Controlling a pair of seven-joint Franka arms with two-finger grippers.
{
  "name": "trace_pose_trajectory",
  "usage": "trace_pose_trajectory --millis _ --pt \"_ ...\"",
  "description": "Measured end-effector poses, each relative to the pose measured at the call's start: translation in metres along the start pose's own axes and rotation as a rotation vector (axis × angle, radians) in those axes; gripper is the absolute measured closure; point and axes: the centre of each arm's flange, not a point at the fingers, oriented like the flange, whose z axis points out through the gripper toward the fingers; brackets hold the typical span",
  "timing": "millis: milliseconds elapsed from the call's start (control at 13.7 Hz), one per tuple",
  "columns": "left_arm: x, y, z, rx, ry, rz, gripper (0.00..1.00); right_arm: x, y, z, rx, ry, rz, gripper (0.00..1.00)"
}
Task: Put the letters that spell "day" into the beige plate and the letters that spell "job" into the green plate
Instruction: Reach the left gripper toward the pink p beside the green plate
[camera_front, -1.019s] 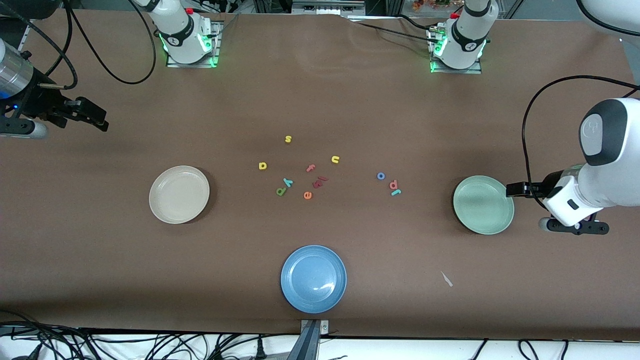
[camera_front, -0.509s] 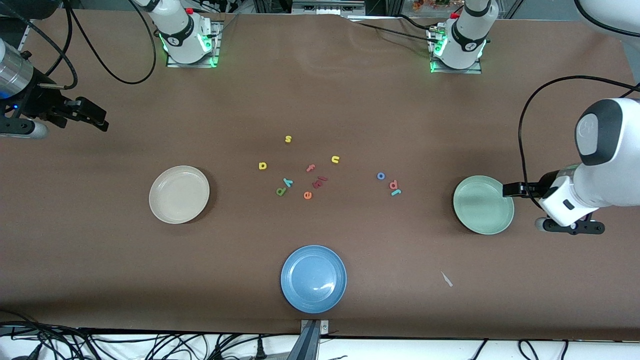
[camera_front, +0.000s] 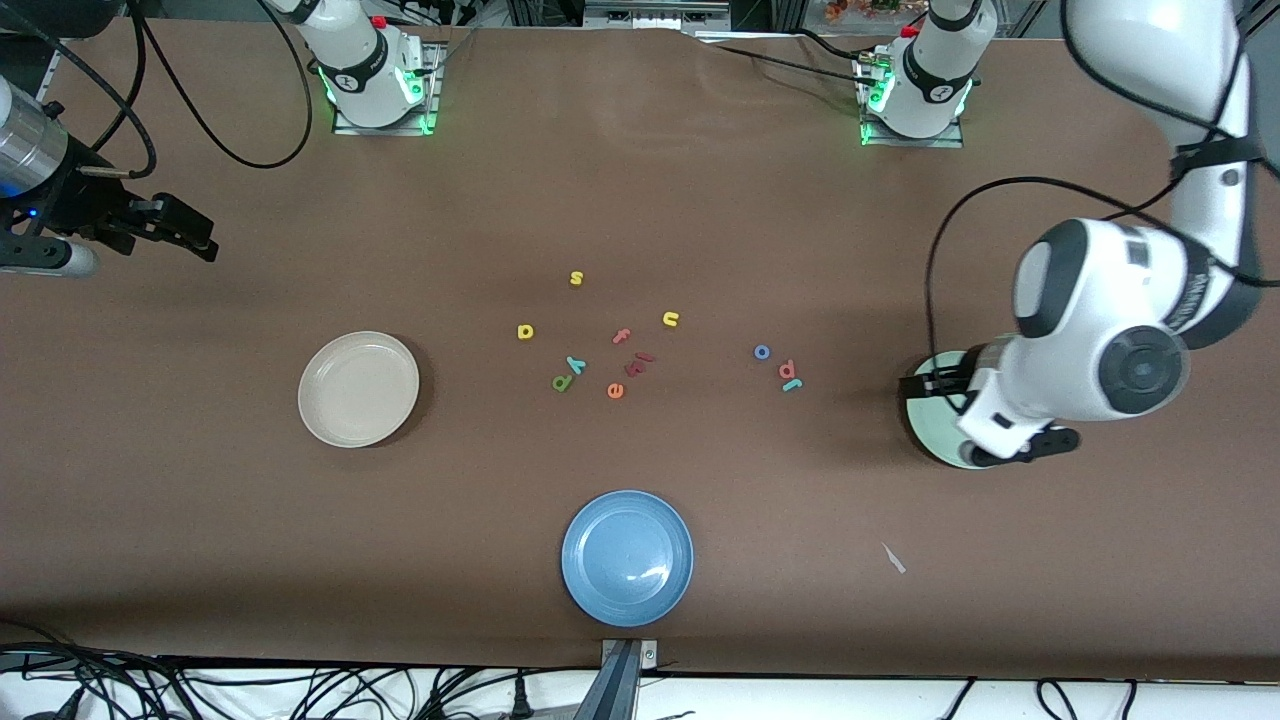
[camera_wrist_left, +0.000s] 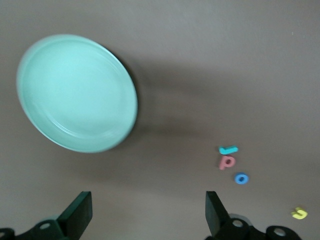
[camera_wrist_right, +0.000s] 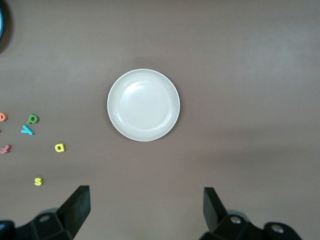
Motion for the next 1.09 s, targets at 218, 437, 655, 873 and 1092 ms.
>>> trace_pose_trajectory --millis 218,437,655,873,1092 --pt "-0.016 0.046 0.044 0.005 0.019 -0.076 0.01 0.000 0.000 0.000 0.000 -0.001 0.000 0.00" --pt "-0.040 0.087 0.104 -0.005 0.036 -0.120 0.01 0.000 0.000 0.000 0.000 -0.001 0.000 0.00" --pt "-0.059 0.105 0.151 -0.056 0.030 -0.140 0.01 0.000 -0.001 0.000 0.000 -0.003 -0.001 0.00" --pt "-0.060 0.103 0.178 -0.068 0.057 -0.148 0.10 -0.001 -0.007 0.005 -0.002 -0.017 -0.013 0.00" --pt "-0.052 0.102 0.191 -0.084 0.084 -0.159 0.22 0.004 -0.041 0.036 -0.012 -0.079 -0.062 0.00"
